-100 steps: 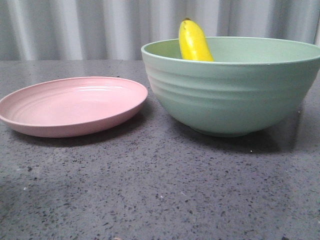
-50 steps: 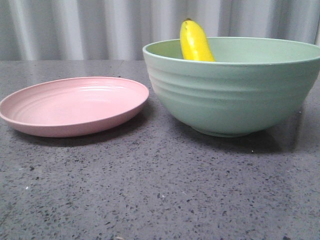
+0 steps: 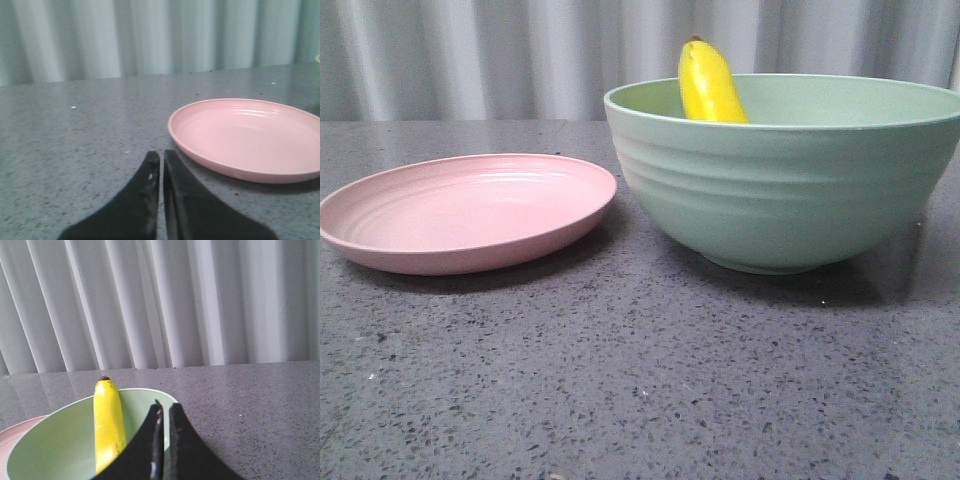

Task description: Transfer banana from pink plate to green bowl

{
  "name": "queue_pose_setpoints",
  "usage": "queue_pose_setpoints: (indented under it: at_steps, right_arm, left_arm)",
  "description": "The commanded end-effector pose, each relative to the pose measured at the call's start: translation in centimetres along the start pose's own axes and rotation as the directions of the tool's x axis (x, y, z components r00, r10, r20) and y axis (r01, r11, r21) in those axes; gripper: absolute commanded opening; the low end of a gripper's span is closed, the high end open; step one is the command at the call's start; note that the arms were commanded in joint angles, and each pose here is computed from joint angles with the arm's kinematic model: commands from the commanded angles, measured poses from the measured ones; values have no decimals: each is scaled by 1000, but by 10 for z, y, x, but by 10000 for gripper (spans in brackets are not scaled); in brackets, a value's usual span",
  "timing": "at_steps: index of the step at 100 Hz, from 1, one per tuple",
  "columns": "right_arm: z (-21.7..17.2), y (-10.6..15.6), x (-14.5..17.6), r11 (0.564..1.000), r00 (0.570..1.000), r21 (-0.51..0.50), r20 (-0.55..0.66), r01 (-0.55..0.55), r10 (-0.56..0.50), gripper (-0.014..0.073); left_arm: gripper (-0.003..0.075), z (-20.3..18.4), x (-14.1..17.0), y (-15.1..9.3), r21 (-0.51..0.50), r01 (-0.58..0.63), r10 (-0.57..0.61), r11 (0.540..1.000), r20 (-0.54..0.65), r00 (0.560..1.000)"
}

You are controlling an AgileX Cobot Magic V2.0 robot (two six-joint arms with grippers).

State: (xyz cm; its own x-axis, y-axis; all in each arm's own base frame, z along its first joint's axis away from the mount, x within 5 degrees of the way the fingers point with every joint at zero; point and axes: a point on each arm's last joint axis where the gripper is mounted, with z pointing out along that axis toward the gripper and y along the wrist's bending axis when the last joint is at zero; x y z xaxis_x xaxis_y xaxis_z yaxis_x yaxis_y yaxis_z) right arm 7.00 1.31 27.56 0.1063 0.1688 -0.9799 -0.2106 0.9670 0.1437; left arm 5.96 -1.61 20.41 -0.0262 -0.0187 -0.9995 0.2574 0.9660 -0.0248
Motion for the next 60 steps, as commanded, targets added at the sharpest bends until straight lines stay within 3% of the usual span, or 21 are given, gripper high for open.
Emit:
queue_pose_setpoints:
  at_steps: [1, 11, 21, 60]
  right_arm:
    - [0, -1, -15, 1000, 996, 26, 91, 6, -8, -62]
    - [0, -1, -15, 1000, 996, 26, 91, 6, -8, -62]
    - [0, -1, -15, 1000, 996, 26, 91, 6, -8, -62]
    - [0, -1, -15, 1000, 996, 26, 91, 6, -8, -62]
  left_arm:
    - [-20, -1, -1, 6, -88, 7, -3, 996, 40, 999]
    - [-20, -5, 5, 8, -149, 8, -9, 989, -7, 1000]
    - [-20, -9, 18, 7, -163, 9, -31, 987, -128, 991]
    - [-20, -8, 17, 8, -170, 8, -30, 985, -126, 992]
